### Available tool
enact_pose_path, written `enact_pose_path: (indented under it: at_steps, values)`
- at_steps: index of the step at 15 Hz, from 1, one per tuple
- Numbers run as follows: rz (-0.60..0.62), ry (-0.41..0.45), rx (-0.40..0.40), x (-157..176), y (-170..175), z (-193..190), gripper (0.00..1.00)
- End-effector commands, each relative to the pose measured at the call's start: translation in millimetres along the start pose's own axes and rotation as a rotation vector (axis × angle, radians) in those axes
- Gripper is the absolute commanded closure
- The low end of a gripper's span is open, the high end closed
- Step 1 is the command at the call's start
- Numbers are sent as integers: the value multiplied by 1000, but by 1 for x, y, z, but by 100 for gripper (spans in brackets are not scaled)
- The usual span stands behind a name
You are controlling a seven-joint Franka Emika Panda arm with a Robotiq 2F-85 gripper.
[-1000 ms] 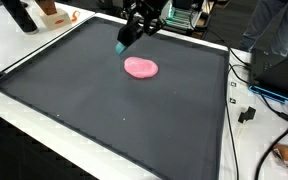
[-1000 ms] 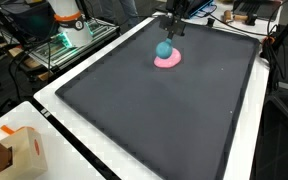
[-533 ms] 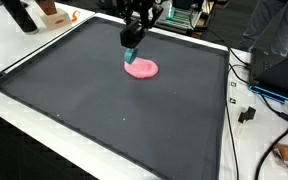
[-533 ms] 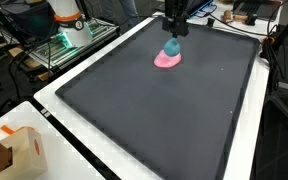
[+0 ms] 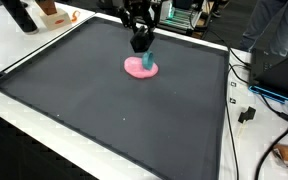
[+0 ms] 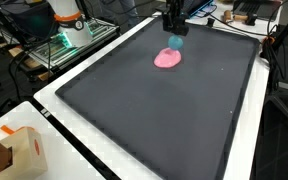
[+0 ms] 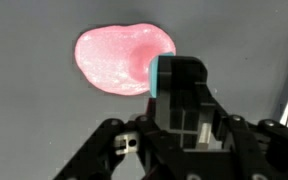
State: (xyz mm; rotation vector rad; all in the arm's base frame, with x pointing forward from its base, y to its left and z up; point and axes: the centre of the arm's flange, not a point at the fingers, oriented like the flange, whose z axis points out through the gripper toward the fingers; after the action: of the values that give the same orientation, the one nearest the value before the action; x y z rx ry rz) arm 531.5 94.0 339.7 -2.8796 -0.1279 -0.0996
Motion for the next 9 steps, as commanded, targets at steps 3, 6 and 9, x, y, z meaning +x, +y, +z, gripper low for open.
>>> enact_pose_path:
  at_steps: [3,6,9]
  values:
    - [-22,29,169,-18,21,12,74]
    - [-16,46,234,-20,23,20,74]
    - [-14,64,296,-21,21,29,74]
